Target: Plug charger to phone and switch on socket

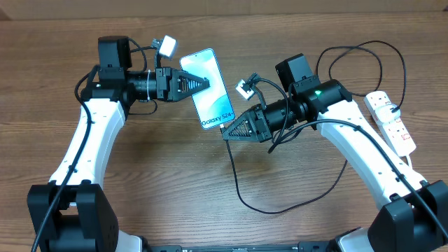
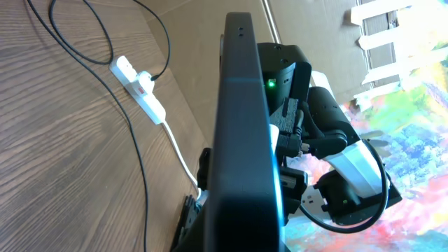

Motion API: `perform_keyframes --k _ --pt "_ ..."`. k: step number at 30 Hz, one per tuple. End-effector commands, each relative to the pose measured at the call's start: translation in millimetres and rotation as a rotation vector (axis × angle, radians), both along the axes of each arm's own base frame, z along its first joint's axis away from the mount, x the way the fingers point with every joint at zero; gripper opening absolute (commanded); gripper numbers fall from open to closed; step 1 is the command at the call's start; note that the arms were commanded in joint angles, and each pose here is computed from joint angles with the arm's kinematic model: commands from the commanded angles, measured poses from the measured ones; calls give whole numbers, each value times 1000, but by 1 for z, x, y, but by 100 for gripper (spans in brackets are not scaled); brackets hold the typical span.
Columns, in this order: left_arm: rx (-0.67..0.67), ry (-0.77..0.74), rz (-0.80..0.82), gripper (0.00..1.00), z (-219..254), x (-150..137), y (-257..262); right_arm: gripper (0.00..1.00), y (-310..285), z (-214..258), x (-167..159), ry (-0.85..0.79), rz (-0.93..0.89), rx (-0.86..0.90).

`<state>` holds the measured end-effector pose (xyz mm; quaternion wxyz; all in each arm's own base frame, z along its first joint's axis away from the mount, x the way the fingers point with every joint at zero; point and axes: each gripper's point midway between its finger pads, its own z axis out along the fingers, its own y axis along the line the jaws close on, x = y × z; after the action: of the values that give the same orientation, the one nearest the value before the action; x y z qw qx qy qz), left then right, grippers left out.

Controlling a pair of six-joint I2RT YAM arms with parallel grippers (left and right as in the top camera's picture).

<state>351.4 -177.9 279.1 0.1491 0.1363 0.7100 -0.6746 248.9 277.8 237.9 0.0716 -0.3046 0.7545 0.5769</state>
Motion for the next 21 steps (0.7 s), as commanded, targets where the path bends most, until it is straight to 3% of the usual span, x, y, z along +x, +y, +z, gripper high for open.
perform_keyframes --k 1,21 --pt "-20 -34 -24 4 13 -5 -1 4 0 0 1 2 -2 0" --pt "-24 -30 -24 4 19 -1 -2 4 4 -3 1 -28 1 -18"
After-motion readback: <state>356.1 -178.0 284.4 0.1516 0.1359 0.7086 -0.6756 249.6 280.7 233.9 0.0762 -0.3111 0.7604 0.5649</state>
